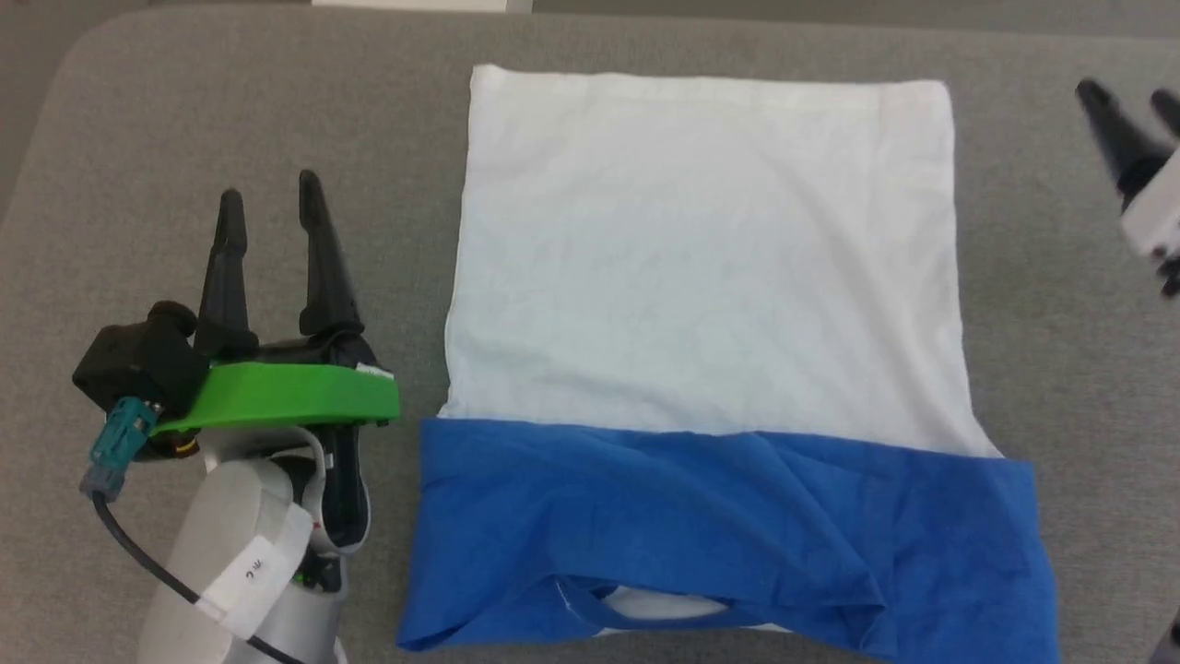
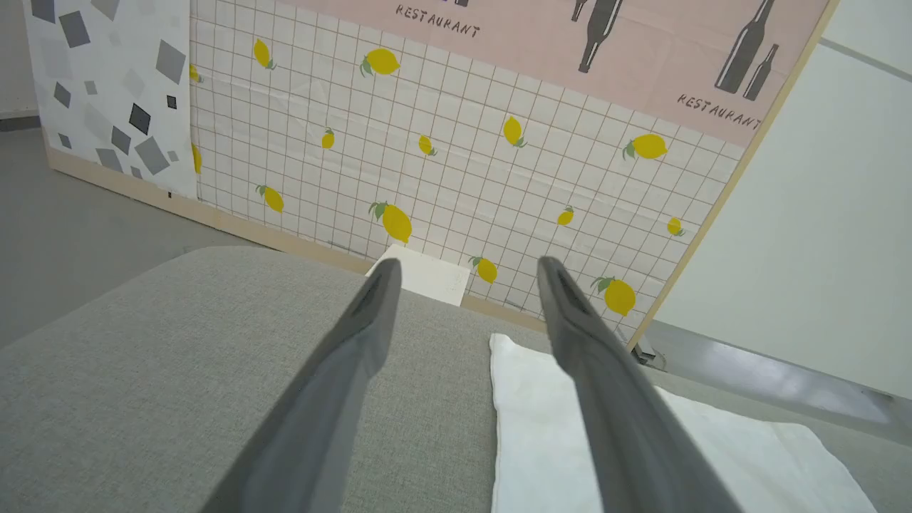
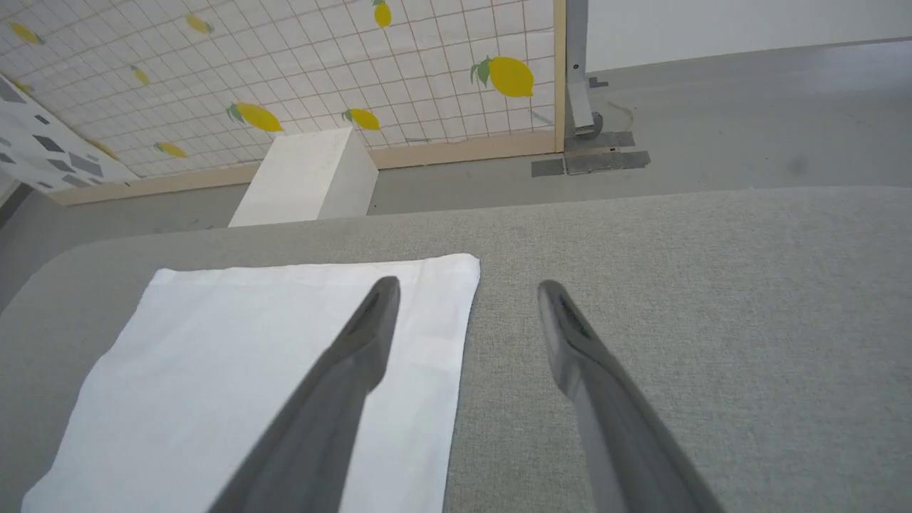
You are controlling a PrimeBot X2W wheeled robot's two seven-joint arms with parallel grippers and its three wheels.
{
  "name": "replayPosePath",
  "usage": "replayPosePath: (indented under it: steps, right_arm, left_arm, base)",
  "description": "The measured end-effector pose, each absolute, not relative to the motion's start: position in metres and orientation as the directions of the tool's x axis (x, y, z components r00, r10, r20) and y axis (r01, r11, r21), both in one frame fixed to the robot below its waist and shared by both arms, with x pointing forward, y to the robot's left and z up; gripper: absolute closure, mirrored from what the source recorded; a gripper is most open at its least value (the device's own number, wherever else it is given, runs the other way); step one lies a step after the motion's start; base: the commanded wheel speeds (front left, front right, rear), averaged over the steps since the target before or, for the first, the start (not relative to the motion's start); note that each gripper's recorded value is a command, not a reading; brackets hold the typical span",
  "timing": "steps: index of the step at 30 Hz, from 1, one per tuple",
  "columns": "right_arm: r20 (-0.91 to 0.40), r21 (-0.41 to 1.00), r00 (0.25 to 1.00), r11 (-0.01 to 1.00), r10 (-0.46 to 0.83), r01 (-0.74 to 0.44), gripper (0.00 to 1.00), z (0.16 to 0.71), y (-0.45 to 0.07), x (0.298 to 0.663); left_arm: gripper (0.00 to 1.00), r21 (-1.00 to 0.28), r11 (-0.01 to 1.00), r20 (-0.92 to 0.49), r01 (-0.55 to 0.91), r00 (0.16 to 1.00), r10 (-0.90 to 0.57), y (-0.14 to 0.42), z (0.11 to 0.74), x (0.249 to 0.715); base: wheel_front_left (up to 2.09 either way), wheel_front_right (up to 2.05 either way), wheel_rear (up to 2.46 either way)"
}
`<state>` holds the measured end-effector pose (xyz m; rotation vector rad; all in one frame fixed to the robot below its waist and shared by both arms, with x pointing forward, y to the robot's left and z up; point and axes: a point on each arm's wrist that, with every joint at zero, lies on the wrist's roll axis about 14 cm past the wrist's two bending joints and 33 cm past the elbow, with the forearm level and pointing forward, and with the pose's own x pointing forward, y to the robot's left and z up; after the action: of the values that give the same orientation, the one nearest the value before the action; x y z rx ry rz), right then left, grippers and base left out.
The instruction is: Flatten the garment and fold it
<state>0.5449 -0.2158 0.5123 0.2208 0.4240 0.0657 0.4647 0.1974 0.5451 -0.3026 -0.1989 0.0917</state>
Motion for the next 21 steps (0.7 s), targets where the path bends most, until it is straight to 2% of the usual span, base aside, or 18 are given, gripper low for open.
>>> replayPosePath:
  steps: [4,11,21]
  right_arm:
    - [-0.540,0.137,0.837,0.990,0.089,-0.017,0.00,0.491,-0.216,0.579]
    - [-0.742,0.014,0.668,0.998,0.054,-0.065,0.00,0.437,-0.204,0.606]
    - [-0.865,-0.044,0.499,0.986,0.044,-0.162,0.00,0.372,-0.171,0.618]
  left_arm:
    - [0.00,-0.306,0.949,0.158,-0.071,0.980,0.124,0.196,0.527,0.473]
    - [0.00,-0.310,0.943,0.099,-0.117,0.983,0.155,0.205,0.495,0.479]
    - [0.00,-0.261,0.947,0.031,-0.190,0.978,0.205,0.228,0.464,0.476]
  base:
    - [0.00,0.00,0.00]
    - [0.00,0.00,0.00]
    - [0.00,0.00,0.00]
